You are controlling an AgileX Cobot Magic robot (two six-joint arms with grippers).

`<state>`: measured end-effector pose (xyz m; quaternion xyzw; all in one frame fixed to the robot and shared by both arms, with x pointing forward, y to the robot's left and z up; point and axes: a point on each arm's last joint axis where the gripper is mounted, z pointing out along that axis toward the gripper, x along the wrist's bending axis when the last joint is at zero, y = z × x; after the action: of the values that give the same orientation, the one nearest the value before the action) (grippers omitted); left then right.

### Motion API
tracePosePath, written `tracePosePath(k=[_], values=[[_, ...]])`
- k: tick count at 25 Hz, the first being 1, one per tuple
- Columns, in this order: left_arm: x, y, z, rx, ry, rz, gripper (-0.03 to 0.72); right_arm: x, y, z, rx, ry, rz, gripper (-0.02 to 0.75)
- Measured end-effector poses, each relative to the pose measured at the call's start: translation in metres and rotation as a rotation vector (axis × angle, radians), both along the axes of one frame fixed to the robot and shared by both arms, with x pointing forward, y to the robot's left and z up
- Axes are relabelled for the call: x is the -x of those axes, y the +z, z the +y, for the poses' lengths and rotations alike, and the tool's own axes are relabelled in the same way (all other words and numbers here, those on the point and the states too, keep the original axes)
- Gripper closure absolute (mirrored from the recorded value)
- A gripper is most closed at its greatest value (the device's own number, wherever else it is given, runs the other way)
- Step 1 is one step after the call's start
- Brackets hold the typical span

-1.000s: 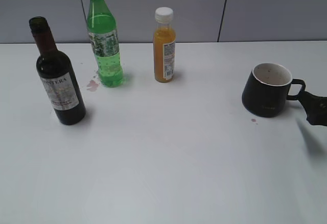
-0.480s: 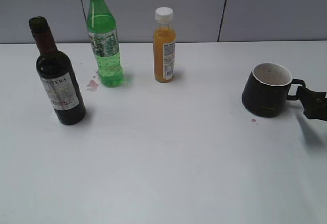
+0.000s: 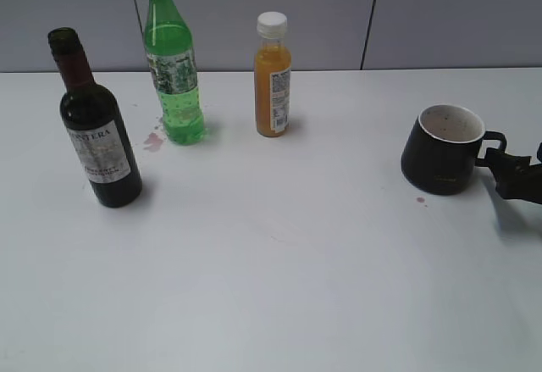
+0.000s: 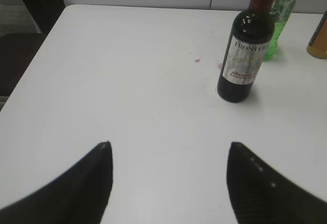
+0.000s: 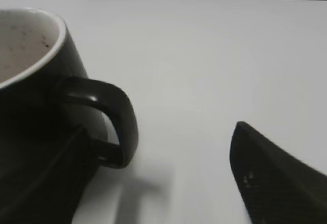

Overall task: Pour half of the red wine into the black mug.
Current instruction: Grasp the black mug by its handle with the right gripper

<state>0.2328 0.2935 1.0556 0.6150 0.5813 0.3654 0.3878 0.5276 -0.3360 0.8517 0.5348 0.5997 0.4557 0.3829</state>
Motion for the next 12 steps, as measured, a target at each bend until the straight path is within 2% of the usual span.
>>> tracePosePath(k=[12], values=[[0.000,0.000,0.000,0.000,0.000,-0.001,0.171,-0.014,-0.011,-0.004,-0.011,-0.006,0.000,0.100]])
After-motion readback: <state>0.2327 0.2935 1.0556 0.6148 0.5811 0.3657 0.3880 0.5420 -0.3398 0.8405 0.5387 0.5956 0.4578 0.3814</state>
